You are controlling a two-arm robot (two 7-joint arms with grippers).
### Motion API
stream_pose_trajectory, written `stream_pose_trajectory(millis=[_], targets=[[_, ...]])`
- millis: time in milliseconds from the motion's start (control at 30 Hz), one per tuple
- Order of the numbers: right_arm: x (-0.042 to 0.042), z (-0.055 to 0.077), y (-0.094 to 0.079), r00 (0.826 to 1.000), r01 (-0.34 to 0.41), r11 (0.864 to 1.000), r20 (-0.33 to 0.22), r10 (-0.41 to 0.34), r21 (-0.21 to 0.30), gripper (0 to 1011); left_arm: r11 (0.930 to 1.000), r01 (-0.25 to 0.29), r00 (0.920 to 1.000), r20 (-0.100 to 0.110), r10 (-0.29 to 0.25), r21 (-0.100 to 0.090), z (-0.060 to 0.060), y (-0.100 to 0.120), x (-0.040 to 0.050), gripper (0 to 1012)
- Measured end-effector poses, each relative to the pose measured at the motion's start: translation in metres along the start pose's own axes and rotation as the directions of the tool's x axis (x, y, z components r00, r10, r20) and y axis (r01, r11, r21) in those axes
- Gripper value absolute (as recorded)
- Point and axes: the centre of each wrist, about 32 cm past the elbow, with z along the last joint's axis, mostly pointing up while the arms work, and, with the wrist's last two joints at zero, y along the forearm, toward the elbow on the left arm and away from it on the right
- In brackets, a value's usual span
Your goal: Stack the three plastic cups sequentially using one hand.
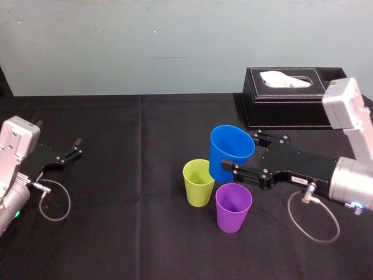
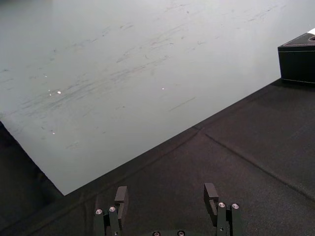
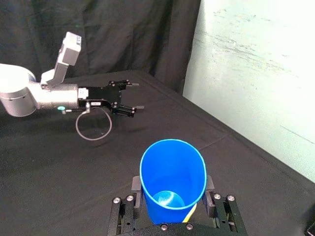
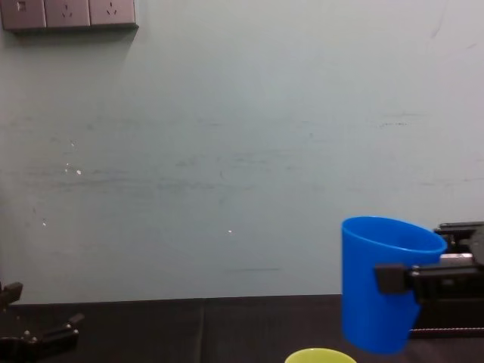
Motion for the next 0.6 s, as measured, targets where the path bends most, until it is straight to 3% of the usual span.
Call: stream_pose_trajectory(millis=[267, 600], targets=[[0.0021, 0.003, 0.024, 1.000, 0.010, 1.000, -0.002, -0.010, -0.010, 719, 1.0000, 0.000, 1.0000, 0.000, 0.000, 0.000, 0.000, 0.000, 0.0000, 1010], [0.0027, -0.003, 0.043, 1.000, 0.020, 0.999, 0.003, -0.020, -0.039, 719, 1.0000, 0.000, 1.0000, 0.000, 0.000, 0.000, 0.000, 0.000, 0.0000, 1010]])
